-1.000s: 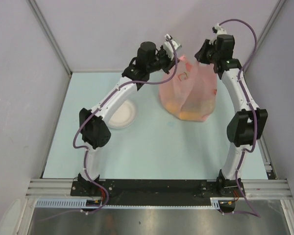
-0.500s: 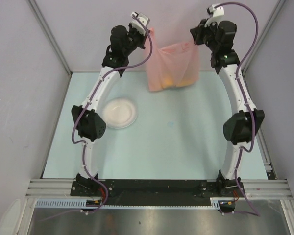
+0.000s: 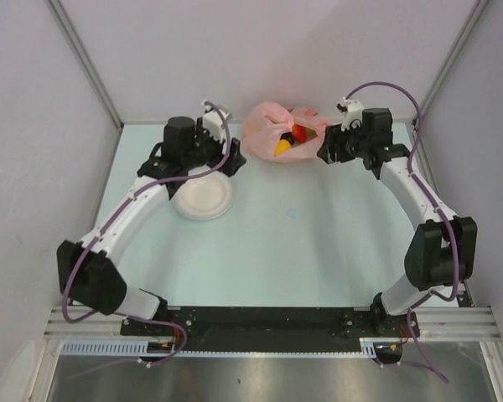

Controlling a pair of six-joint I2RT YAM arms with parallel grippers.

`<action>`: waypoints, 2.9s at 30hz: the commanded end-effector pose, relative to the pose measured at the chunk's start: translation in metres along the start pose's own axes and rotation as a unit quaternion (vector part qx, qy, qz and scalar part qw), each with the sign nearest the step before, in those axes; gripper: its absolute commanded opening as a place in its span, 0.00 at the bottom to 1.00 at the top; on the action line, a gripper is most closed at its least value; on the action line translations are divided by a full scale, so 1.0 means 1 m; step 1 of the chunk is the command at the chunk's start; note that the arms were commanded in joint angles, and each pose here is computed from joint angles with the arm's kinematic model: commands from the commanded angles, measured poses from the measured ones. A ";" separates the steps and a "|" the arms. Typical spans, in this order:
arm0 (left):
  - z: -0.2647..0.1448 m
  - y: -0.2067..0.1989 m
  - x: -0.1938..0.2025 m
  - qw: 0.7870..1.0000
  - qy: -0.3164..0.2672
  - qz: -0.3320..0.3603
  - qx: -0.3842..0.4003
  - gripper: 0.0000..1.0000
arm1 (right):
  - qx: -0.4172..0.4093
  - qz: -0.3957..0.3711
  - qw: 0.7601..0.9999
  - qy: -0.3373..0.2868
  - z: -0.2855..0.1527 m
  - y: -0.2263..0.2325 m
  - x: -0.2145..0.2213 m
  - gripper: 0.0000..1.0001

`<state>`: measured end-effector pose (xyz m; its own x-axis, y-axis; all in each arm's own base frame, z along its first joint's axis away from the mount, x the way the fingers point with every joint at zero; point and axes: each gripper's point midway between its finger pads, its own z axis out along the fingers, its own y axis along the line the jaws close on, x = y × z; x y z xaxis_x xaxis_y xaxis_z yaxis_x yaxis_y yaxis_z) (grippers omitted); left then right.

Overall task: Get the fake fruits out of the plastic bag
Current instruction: Adjust the plastic bag at the center of the board, then move the plate to the center of the board, then adjust the plastic bag at the center of the board.

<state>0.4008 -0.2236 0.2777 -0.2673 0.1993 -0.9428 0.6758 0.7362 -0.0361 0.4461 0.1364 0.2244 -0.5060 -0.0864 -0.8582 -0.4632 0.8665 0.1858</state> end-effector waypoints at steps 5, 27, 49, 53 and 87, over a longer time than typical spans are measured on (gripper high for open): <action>-0.102 0.106 0.042 0.962 0.036 -0.108 -0.246 0.93 | -0.015 -0.046 0.994 -0.094 -0.085 0.035 -0.061 0.77; -0.067 0.193 0.221 0.889 0.101 -0.395 -0.208 0.62 | -0.019 -0.074 0.992 -0.104 -0.112 0.081 -0.090 0.93; -0.018 0.053 0.234 0.886 0.185 -0.411 0.106 0.00 | 0.017 -0.078 0.993 -0.087 -0.103 0.062 -0.079 0.91; -0.013 0.000 0.242 0.883 0.231 -0.374 0.165 0.00 | 0.014 -0.076 0.993 -0.089 -0.105 0.056 -0.080 0.91; 0.015 -0.037 -0.096 0.988 -0.039 0.036 0.147 0.80 | -0.003 -0.158 0.978 -0.134 -0.087 0.060 -0.091 0.90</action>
<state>0.3796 -0.2611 0.3191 -0.2921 0.2281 -0.9288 0.8618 0.4838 -0.1522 0.4029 0.1355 0.3372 -0.2612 -0.1220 -0.9575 -0.5193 0.8539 0.0329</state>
